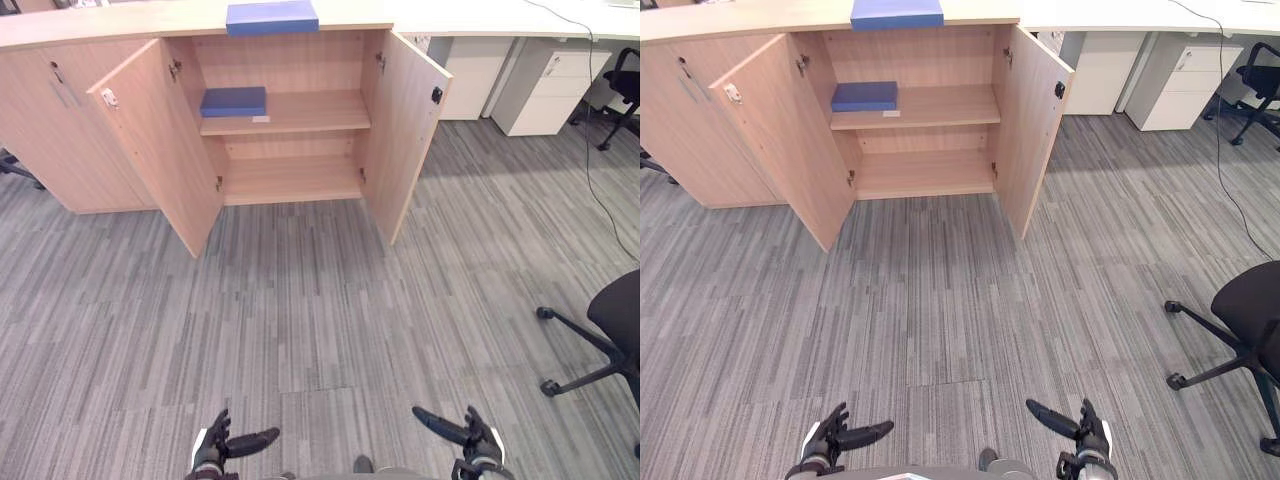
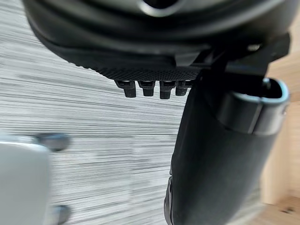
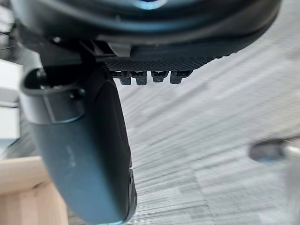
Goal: Walk over to the cabinet, pick up the folder, carry it to the office cabinet, place the folder inside the office cabinet, then close the office cabinet door
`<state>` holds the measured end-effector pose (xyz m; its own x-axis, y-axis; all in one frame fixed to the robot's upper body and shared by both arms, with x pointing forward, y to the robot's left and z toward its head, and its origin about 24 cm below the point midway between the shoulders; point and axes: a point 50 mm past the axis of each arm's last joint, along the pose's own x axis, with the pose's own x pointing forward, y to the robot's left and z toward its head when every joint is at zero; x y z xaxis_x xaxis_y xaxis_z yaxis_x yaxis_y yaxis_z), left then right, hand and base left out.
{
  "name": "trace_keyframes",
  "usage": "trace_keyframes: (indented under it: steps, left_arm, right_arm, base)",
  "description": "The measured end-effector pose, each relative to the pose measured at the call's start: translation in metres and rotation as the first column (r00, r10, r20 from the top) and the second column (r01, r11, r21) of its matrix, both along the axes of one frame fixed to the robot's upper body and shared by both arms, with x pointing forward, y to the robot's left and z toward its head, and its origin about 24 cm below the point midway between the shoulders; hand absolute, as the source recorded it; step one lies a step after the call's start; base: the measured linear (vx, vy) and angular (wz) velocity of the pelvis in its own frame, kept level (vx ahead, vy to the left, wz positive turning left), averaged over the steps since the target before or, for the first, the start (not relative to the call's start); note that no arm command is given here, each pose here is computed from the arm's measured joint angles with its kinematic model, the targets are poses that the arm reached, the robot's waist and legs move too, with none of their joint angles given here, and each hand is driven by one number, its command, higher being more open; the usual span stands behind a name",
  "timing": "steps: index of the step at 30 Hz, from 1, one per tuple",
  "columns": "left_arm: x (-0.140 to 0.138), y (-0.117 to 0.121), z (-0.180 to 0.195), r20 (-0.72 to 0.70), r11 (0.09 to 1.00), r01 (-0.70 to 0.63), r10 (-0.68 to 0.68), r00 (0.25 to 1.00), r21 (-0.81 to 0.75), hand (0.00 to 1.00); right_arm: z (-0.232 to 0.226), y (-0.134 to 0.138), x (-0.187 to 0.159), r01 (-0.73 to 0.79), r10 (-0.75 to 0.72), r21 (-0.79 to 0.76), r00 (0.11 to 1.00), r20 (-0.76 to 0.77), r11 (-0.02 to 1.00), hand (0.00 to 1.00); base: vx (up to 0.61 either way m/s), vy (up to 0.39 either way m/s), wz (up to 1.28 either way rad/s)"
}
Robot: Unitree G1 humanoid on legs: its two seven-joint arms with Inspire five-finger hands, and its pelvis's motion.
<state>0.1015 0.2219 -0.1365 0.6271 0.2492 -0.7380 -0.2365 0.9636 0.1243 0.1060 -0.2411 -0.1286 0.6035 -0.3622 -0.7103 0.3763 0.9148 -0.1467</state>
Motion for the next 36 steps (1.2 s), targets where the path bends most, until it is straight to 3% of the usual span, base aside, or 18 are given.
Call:
trace_keyframes:
  steps: [13,18,24,32,36]
  left_arm:
    - [0.009,0.012,0.014,0.089,0.999,-0.028,0.024,0.996,0.038,1.00]
    - [0.008,0.013,0.016,0.107,0.997,-0.080,0.078,0.991,0.021,1.00]
    - [0.013,0.009,0.022,0.154,0.995,-0.097,0.096,0.983,0.000,1.00]
    - [0.057,0.015,0.039,0.264,0.996,-0.089,0.079,0.961,0.029,1.00]
    - [0.066,0.001,0.039,0.275,0.999,-0.050,0.049,0.960,-0.002,1.00]
  right_arm:
    - [0.007,-0.003,0.011,-0.081,0.083,-0.054,0.996,0.026,0.995,1.00]
    - [0.020,-0.011,0.039,-0.108,0.116,-0.097,0.990,0.085,0.989,1.00]
    - [0.023,-0.014,0.046,-0.117,0.127,-0.111,0.988,0.087,0.987,1.00]
    - [0.023,-0.013,0.048,-0.170,0.179,-0.126,0.981,0.069,0.977,1.00]
    - [0.031,-0.019,0.057,-0.150,0.166,-0.149,0.981,0.103,0.978,1.00]
  base:
    - [0.04,0.012,0.00]
    - [-0.03,-0.001,-0.29]
    - [0.05,0.058,-0.11]
    - [0.41,-0.060,0.51]
    - [0.56,-0.213,0.37]
